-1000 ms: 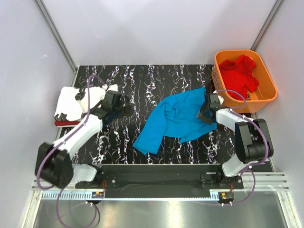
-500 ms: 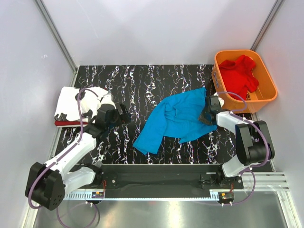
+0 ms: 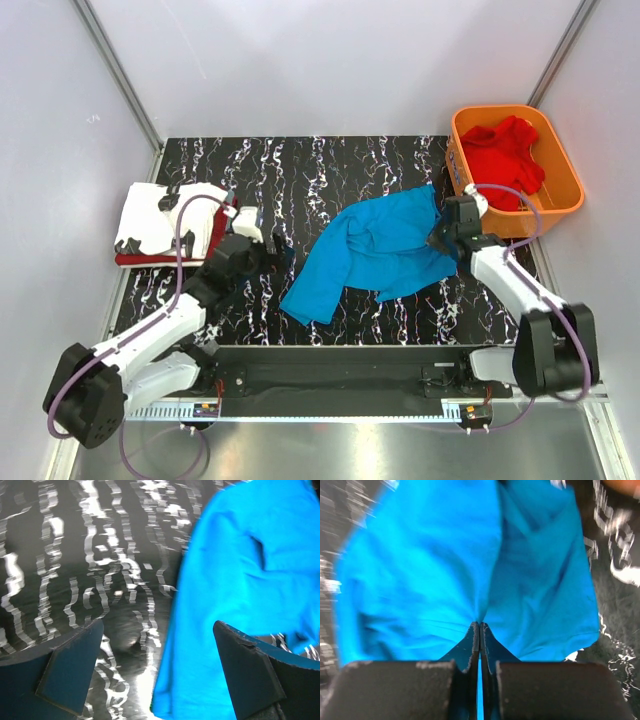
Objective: Fold and stack the t-shirts
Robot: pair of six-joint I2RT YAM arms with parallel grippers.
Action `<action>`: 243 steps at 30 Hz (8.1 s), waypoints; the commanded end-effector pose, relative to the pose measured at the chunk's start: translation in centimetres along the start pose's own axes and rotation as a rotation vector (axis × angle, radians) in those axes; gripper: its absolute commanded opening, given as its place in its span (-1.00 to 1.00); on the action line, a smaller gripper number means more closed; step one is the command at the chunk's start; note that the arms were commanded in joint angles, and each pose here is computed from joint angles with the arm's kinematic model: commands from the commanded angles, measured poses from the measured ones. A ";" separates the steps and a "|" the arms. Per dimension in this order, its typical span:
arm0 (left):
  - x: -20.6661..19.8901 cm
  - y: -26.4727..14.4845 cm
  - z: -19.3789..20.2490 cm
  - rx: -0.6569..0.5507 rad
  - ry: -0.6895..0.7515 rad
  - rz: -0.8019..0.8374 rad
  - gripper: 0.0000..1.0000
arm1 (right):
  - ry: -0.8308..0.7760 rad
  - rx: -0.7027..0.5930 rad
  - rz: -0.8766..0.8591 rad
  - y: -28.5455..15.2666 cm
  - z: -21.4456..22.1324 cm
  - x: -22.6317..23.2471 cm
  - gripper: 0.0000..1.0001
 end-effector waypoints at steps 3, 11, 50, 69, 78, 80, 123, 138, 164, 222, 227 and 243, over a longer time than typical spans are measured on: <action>-4.4 0.2 -1.6 -0.078 0.124 0.152 0.98 | -0.012 -0.163 -0.128 -6.4 -6.1 4.6 -1.00; -9.0 1.2 -0.2 -0.020 0.291 0.191 0.94 | -0.053 -0.246 -0.270 -14.3 -11.7 9.8 -1.00; -20.1 2.8 4.1 0.049 0.431 -0.121 0.34 | -0.035 -0.276 -0.510 -24.6 -17.4 17.1 -1.00; -15.5 -3.1 13.1 0.366 0.318 -0.042 0.03 | -0.031 -0.215 -0.458 -20.8 -16.4 17.0 -1.00; -15.0 -3.2 13.5 0.377 0.313 -0.062 -0.70 | -0.028 -0.209 -0.449 -20.4 -16.4 16.9 -1.00; -14.8 -3.5 13.1 0.373 0.314 -0.063 -0.87 | -0.032 -0.213 -0.445 -20.3 -16.4 16.9 -1.00; 1.9 -34.6 -31.6 -0.676 -0.135 -0.228 -1.00 | -0.092 -0.911 -0.983 -52.8 -18.3 11.8 -1.00; 3.3 -16.5 -28.6 -0.334 -0.121 -0.334 -1.00 | -0.033 -0.651 -0.715 -35.0 -22.2 17.4 -1.00; 9.9 0.5 -40.6 -0.506 -0.247 -0.012 -1.00 | 0.042 -0.465 -0.871 -21.5 -33.8 22.6 -1.00; 9.5 -4.7 -2.6 -0.054 -0.470 -0.283 -1.00 | 0.191 -0.199 -0.263 -10.7 -8.4 -0.1 -1.00; 10.9 -3.3 -3.6 -0.051 -0.462 -0.351 -1.00 | 0.184 -0.194 -0.266 -8.7 -11.0 1.4 -1.00; 13.2 3.1 -3.0 0.067 -0.472 -0.383 -1.00 | 0.115 -0.093 -0.198 -1.0 -14.4 5.5 -1.00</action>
Point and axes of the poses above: each gripper's point midway between its finger pads, its own y axis out along the fingers, its own x axis along the line the jaws close on, z = x × y, the point moved 3 cm from there along -y, back along the fingers, and after that the axes turned 9 degrees about y, right-handed, at the moved point
